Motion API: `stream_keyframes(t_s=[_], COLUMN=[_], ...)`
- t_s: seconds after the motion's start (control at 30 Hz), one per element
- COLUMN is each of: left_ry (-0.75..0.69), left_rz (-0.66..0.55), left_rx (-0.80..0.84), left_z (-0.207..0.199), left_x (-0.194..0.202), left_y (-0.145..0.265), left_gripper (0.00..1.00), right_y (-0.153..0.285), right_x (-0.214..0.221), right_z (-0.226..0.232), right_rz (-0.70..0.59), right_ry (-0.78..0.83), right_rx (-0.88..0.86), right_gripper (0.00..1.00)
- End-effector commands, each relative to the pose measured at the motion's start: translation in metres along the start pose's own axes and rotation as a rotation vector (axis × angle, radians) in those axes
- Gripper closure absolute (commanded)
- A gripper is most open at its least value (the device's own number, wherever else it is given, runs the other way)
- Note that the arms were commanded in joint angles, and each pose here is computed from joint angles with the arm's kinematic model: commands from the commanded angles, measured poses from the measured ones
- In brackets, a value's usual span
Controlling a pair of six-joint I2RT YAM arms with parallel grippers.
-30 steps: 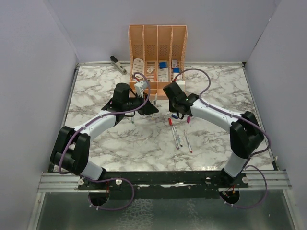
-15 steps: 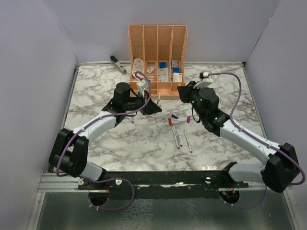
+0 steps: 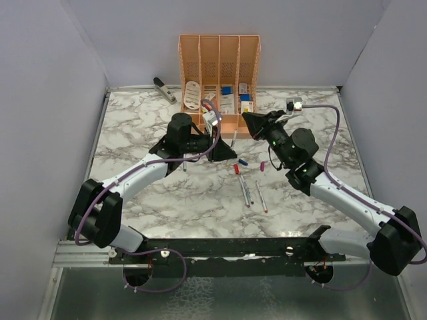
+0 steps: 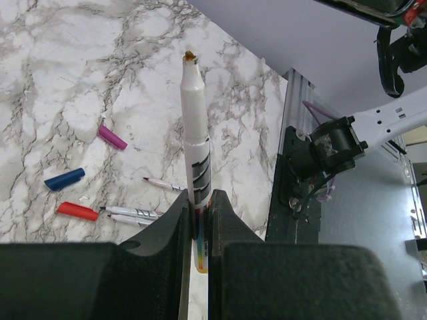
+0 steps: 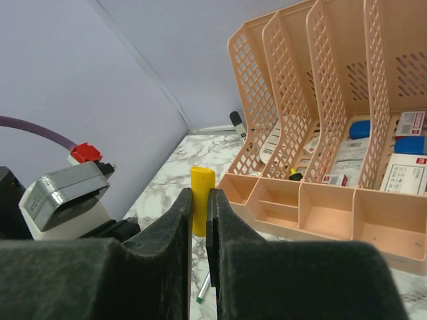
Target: Insert the pens into the pen caps
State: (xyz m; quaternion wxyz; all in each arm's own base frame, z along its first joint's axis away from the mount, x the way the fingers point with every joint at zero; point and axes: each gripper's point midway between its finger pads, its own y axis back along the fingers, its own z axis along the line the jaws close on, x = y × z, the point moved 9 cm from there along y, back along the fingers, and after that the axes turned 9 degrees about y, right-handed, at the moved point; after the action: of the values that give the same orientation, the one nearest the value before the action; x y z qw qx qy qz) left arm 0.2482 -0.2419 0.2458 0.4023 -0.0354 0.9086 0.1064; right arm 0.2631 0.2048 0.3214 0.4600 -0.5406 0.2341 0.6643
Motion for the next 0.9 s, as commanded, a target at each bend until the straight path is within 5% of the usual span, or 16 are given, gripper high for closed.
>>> stream_keyframes(t_s=[0.0, 0.87], left_ry=[-0.032, -0.044], left_rz=[-0.001, -0.013], left_rx=[0.025, 0.038], left_z=[-0.006, -0.006], left_x=[-0.008, -0.019], left_y=[-0.002, -0.008], left_gripper=[1.00, 1.00], right_y=[0.003, 0.001], right_x=[-0.014, 0.005], right_z=[0.009, 0.008], right_rz=[-0.055, -0.020], right_ry=[-0.017, -0.027], right_rx=[-0.082, -0.116], right_gripper=[0.99, 0.99])
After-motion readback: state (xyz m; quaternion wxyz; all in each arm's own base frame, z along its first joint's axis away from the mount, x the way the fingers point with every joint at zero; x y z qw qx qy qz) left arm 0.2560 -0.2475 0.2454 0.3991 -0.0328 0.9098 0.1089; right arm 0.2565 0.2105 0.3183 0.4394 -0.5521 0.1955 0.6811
